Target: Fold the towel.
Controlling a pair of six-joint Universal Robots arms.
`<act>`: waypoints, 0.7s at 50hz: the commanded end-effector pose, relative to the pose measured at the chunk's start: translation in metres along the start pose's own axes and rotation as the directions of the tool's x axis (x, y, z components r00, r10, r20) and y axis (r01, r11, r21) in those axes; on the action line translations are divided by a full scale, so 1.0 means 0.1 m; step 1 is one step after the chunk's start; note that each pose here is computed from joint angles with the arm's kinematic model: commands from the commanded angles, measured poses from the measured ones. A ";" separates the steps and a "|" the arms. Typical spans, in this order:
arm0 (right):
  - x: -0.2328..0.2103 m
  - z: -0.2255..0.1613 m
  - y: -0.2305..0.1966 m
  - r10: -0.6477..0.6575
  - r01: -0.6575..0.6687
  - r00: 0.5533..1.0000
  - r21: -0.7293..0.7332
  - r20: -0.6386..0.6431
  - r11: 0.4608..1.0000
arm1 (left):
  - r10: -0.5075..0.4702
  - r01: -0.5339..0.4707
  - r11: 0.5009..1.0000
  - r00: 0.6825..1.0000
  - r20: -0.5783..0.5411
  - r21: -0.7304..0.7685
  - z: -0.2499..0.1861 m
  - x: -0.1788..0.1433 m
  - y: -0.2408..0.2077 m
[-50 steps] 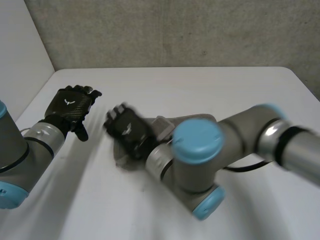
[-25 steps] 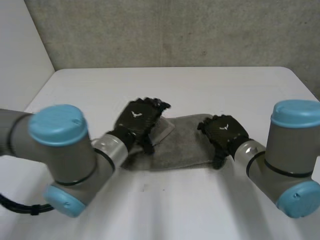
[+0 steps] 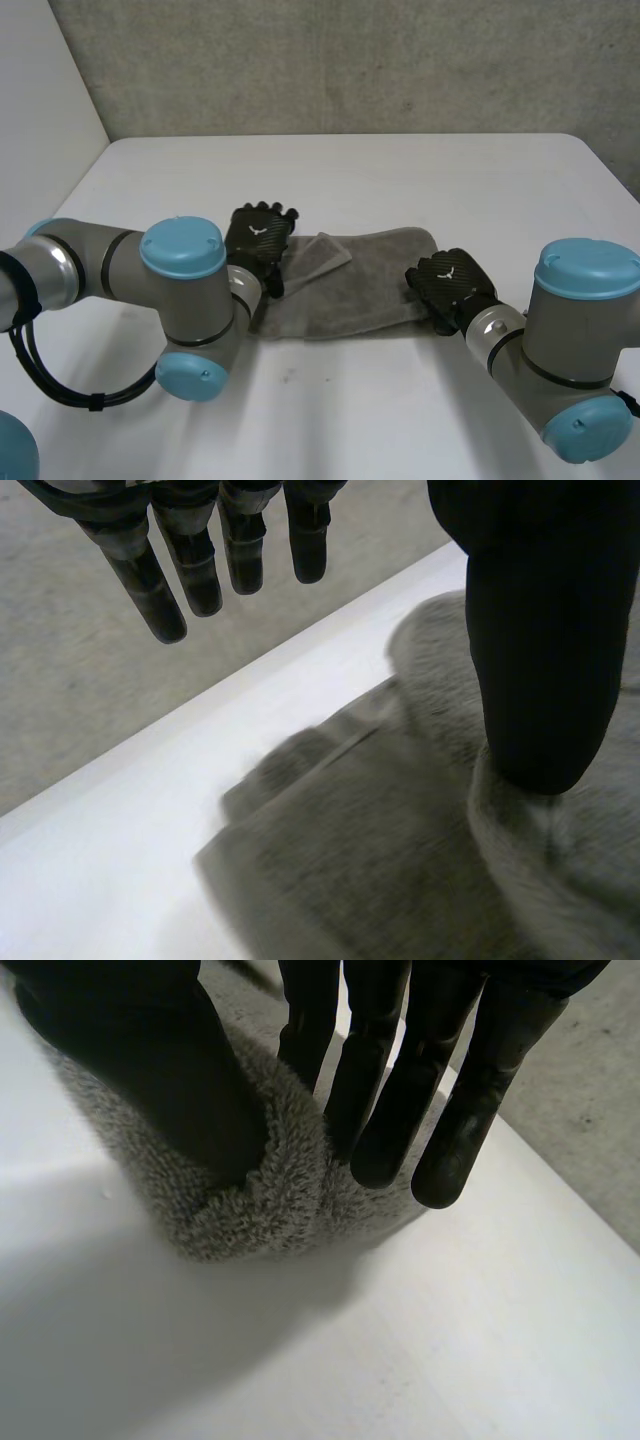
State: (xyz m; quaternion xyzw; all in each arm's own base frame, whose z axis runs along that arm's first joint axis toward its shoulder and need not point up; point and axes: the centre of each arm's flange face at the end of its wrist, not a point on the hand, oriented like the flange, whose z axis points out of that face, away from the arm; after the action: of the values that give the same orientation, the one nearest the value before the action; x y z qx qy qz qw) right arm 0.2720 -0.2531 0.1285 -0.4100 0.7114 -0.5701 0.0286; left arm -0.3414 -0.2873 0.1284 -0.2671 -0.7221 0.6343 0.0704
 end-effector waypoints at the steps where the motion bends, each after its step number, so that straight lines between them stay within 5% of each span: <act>1: 0.04 -0.02 0.00 -0.070 0.069 0.996 -0.015 -0.059 0.997 | 0.032 -0.030 0.999 0.997 0.067 -0.033 -0.04 -0.07 0.05; 11: 0.09 -0.04 -0.04 -0.195 0.192 0.976 -0.037 -0.101 0.981 | 0.055 -0.054 0.998 0.996 0.064 -0.020 -0.28 -0.10 -0.06; 22: 0.23 0.02 -0.62 -0.399 0.423 0.891 0.082 -0.217 0.902 | 0.031 -0.037 0.998 0.994 0.105 0.054 -0.56 -0.28 -0.37; 24: -0.17 0.00 -0.96 -0.425 0.458 0.887 0.232 -0.179 0.858 | 0.025 -0.032 0.998 0.991 0.130 0.053 -0.58 -0.39 -0.39; 30: -0.88 0.01 -1.09 -0.499 0.463 0.866 0.434 -0.034 0.773 | 0.005 -0.012 0.999 0.974 0.228 0.031 -0.62 -0.82 -0.37; 35: -1.63 -0.12 -0.81 -0.610 0.422 0.771 0.571 0.182 0.704 | 0.004 -0.007 1.000 0.975 0.222 0.013 -0.67 -0.86 -0.31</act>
State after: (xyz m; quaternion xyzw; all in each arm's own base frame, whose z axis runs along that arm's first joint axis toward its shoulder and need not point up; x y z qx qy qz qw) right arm 0.3867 -0.2036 0.1809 -0.5858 0.4428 -0.6787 -0.0057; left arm -0.2609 -0.2704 0.1937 -0.2006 -0.7123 0.6726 -0.0052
